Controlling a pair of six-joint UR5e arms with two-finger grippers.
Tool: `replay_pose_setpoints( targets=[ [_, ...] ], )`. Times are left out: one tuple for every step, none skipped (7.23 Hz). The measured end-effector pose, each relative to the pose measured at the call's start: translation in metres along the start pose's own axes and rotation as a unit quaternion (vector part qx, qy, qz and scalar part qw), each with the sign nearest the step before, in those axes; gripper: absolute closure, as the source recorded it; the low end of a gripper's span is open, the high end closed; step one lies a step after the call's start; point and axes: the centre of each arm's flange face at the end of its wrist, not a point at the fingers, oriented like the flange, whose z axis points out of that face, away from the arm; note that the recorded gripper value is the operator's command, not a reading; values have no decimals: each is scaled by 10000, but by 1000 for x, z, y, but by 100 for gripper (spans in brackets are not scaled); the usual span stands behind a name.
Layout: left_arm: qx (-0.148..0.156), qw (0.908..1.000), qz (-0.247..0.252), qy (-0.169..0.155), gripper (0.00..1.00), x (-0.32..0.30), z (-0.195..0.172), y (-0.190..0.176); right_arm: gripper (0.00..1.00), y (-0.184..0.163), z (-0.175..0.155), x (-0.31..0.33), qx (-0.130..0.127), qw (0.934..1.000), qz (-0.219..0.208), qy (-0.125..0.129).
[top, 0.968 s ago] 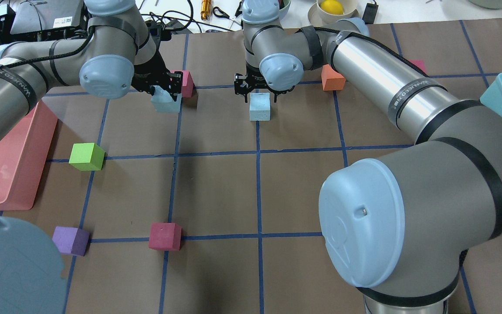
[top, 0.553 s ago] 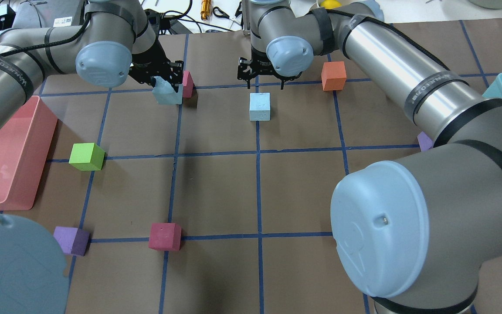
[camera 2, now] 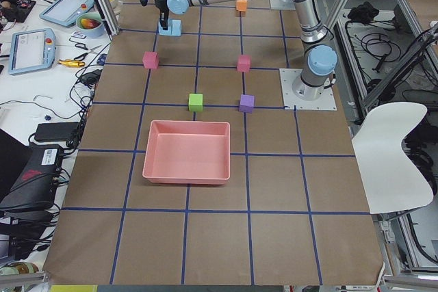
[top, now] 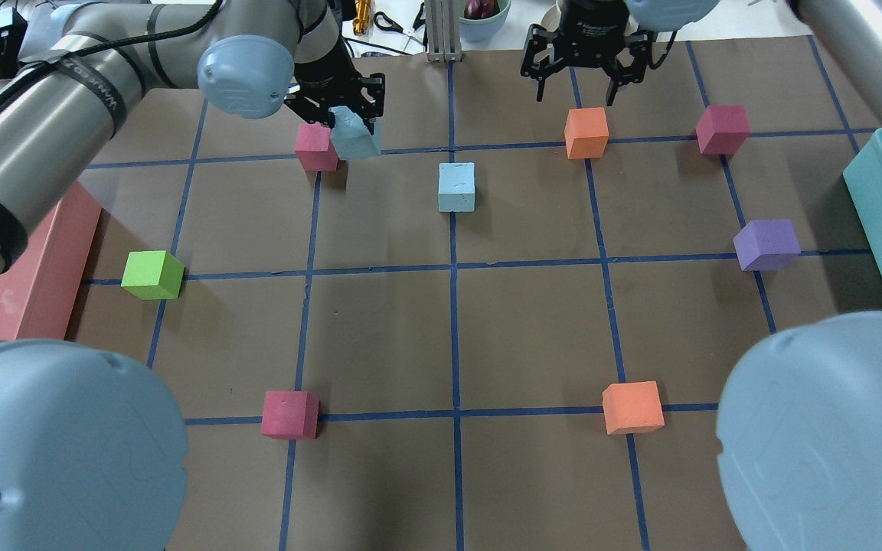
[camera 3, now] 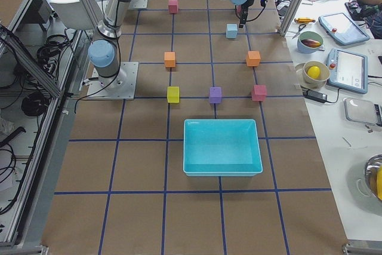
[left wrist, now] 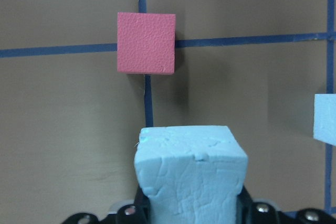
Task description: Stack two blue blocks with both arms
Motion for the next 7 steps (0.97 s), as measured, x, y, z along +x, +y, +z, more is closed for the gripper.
replay_pose_setpoints(
  targets=[
    [-9,10000,38,7,100,29,8,2,0,21,-24,15,-69,9999,-75,30],
    [-67,10000,55,4,100,56,23,6,0,46,-40,25,-119,9998,-162,36],
    [-136,9999,31,-4,100,77,38,12,0,68,-39,30,-173,9996,-228,34],
    [-197,9998,21,-15,100,92,50,17,0,85,-35,34,-130,9996,-260,26],
    [-234,9997,3,-19,100,103,58,22,0,95,-37,36,-32,9997,-252,15],
    [-239,9997,-14,-15,100,112,65,25,0,100,-38,38,-10,9998,-212,16],
    [-193,9998,-9,1,100,116,70,24,0,102,-39,44,-17,9999,-159,34]
  ],
)
